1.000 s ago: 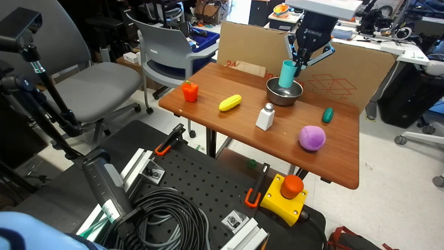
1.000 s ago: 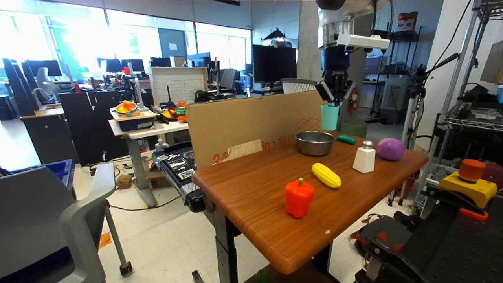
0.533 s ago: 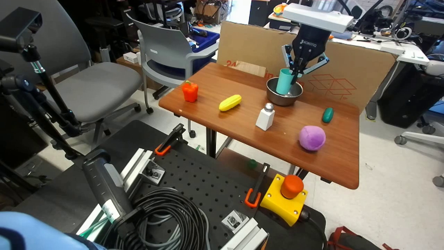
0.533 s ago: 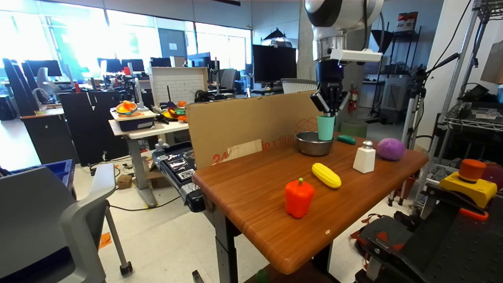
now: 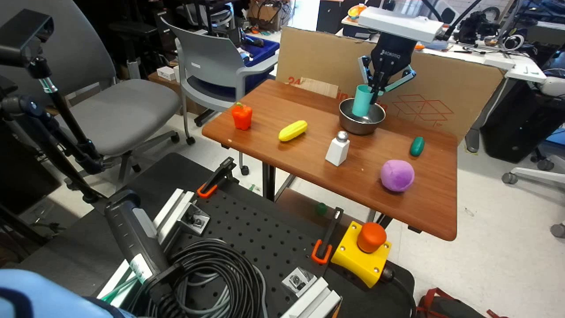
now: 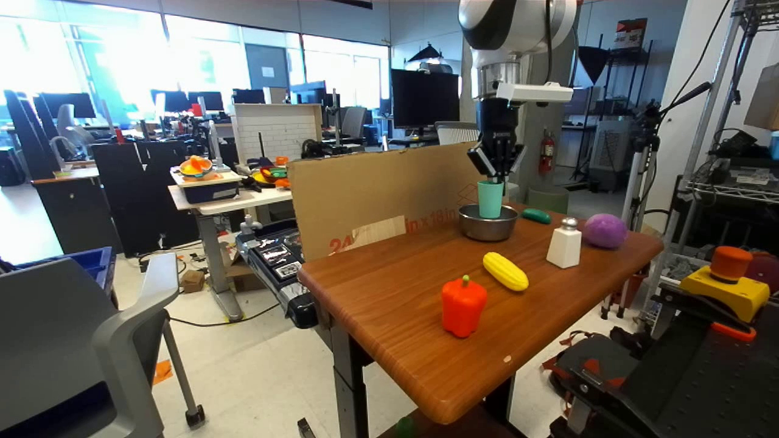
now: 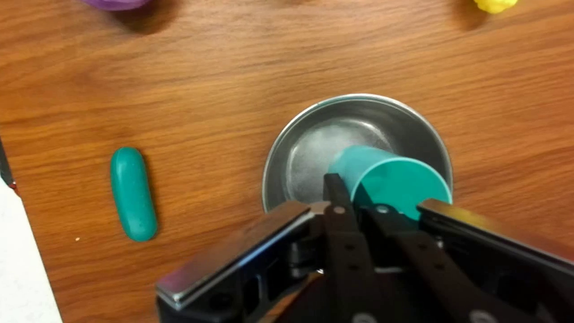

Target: Put the blue cup in the metal bowl

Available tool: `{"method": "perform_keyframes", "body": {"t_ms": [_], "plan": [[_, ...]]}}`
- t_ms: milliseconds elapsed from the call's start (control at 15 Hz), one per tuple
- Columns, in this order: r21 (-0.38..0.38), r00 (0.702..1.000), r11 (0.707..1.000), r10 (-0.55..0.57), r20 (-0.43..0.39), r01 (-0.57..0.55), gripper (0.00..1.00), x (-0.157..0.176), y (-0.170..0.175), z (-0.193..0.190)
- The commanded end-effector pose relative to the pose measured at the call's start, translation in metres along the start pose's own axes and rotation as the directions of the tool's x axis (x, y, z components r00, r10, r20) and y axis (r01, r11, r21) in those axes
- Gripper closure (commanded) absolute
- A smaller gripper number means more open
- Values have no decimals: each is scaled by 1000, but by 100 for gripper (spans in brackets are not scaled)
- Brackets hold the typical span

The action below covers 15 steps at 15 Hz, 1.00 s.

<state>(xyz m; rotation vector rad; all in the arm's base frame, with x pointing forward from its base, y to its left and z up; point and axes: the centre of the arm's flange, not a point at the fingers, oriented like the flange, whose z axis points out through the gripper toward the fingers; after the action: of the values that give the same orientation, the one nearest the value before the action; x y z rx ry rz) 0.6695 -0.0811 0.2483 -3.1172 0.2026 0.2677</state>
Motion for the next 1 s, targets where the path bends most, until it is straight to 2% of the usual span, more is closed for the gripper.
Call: {"method": "perform_keyframes", "body": {"t_ms": [0,267,333,400,600,933], "plan": [[-37,1000,999,12,1,-12,99,21,-7,10],[-79,1000,996,29,-6,-29,99,31,-9,21],[-90,1000,996,27,-4,-28,92,33,-10,23],[-96,1000,995,26,-3,-27,73,34,-11,25],[-109,1000,994,5,5,-4,61,33,-17,28],[-93,998,994,-60,-33,56,23,13,-37,6]]}}
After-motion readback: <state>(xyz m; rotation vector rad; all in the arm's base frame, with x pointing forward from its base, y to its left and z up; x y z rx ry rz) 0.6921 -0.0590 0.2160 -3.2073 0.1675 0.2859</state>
